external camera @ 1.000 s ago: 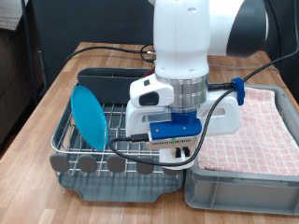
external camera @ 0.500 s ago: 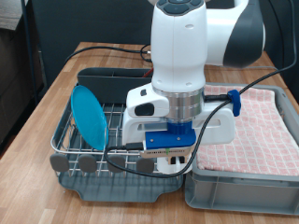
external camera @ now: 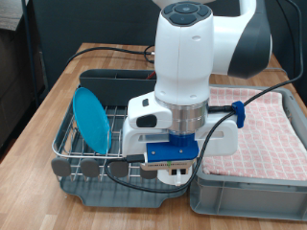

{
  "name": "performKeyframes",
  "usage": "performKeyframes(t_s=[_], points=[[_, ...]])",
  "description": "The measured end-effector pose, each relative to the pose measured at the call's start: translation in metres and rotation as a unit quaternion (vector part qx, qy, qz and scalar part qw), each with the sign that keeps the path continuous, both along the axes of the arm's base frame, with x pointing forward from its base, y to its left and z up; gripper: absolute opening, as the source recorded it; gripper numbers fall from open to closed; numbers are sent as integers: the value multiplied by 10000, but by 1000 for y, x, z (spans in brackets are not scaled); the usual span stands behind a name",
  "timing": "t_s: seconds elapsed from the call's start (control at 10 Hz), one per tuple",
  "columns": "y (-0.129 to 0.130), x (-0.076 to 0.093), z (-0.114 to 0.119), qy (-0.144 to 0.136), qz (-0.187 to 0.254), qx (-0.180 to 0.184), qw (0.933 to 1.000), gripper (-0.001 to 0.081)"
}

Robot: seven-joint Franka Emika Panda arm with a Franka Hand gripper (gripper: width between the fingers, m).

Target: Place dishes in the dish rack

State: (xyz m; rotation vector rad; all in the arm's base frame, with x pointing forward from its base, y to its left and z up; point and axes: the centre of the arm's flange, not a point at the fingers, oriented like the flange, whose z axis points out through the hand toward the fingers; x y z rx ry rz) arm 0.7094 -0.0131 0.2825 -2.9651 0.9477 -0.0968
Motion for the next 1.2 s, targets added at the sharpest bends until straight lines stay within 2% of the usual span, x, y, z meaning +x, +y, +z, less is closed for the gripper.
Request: performKeyframes(t_s=[0.2, 0.3, 0.4, 0.5, 0.6, 0.7, 0.8, 0.9, 1.0, 1.2], points=[[1, 3, -5, 12, 10, -17, 10000, 68], [0, 4, -6, 7, 10, -4, 10000, 138], [1, 5, -7, 28, 34, 36, 10000, 138], [2, 5, -7, 83, 86, 97, 9999, 322], [5, 5, -6, 177, 194, 205, 9994, 458], [7, 5, -3, 278, 319, 332, 9986, 458], [9, 5, 0, 387, 407, 420, 9975, 654], [11, 5, 4, 486, 438, 467, 9968, 654], [12, 3, 10, 551, 409, 494, 9964, 768], [13, 2, 31, 479, 324, 432, 9974, 795]])
